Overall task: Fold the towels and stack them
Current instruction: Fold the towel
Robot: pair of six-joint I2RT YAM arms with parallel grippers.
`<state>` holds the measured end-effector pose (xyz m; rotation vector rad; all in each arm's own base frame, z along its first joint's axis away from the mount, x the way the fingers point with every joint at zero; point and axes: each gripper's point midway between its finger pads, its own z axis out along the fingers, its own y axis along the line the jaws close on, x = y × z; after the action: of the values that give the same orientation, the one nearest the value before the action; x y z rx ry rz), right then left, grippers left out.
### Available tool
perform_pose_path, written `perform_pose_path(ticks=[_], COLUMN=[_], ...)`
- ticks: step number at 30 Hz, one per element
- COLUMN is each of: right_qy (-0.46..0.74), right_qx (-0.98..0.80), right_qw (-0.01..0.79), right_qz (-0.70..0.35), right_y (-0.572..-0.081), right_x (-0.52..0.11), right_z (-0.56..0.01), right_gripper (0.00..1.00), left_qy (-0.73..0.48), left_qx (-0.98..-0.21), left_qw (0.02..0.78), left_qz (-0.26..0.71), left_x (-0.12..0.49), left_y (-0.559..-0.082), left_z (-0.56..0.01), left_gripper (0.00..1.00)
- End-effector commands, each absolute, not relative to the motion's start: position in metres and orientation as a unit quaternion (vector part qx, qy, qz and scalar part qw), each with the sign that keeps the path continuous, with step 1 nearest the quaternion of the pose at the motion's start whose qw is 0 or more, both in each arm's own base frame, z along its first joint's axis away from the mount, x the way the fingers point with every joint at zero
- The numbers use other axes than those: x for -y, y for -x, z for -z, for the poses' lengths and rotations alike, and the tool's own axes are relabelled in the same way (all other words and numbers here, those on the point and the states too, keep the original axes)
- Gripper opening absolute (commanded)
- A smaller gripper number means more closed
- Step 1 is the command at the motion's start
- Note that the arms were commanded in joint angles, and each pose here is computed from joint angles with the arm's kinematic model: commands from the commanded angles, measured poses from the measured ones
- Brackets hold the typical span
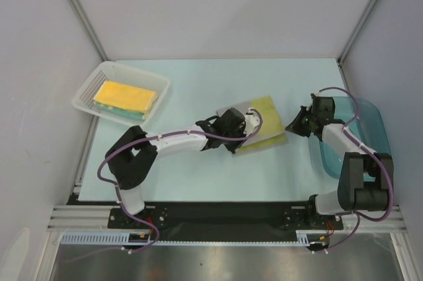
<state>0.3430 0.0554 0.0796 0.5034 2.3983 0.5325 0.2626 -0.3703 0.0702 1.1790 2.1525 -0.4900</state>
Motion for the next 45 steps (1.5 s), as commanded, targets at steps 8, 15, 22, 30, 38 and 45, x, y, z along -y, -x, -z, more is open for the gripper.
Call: perform_pose_path(ticks=[8,15,22,30,38,45], right_qy=[-0.219,-0.232,-0.228,-0.207,-0.187,-0.149], right_qx=[-0.913,-0.915,-0.912,-0.932,-0.943,-0.949], right_qw=[0.292,0.288,0.299,0.254,0.228,0.218], right_qz=[-0.181,-0.159,-0.165,-0.158,-0.154,-0.174], right_y=[-0.333,-0.324,-0.331,-0.344,-0.338,-0.306], right_x=[-0.045,-0.037,-0.039,-0.039,-0.053,-0.098], right_z=[-0.056,-0.062,-0.082,-0.057,-0.028,-0.03], right_gripper=[0.12,0.33,0.29,0.35,0.37,0.31], left_qy=[-0.458,-0.454,-0.421,-0.376,-0.288,-0.135], left_qx=[-0.817,-0.815,-0.826,-0.849,-0.897,-0.943], left_qw=[0.281,0.281,0.303,0.291,0.261,0.272], left_qz=[0.211,0.224,0.222,0.229,0.212,0.138], left_x=[0.38,0.378,0.381,0.366,0.33,0.241], left_y=[-0.243,-0.237,-0.251,-0.271,-0.284,-0.327], left_z=[-0.044,-0.055,-0.098,-0.097,-0.058,-0.06], left_gripper=[0.09,0.28,0.43,0.45,0.44,0.44])
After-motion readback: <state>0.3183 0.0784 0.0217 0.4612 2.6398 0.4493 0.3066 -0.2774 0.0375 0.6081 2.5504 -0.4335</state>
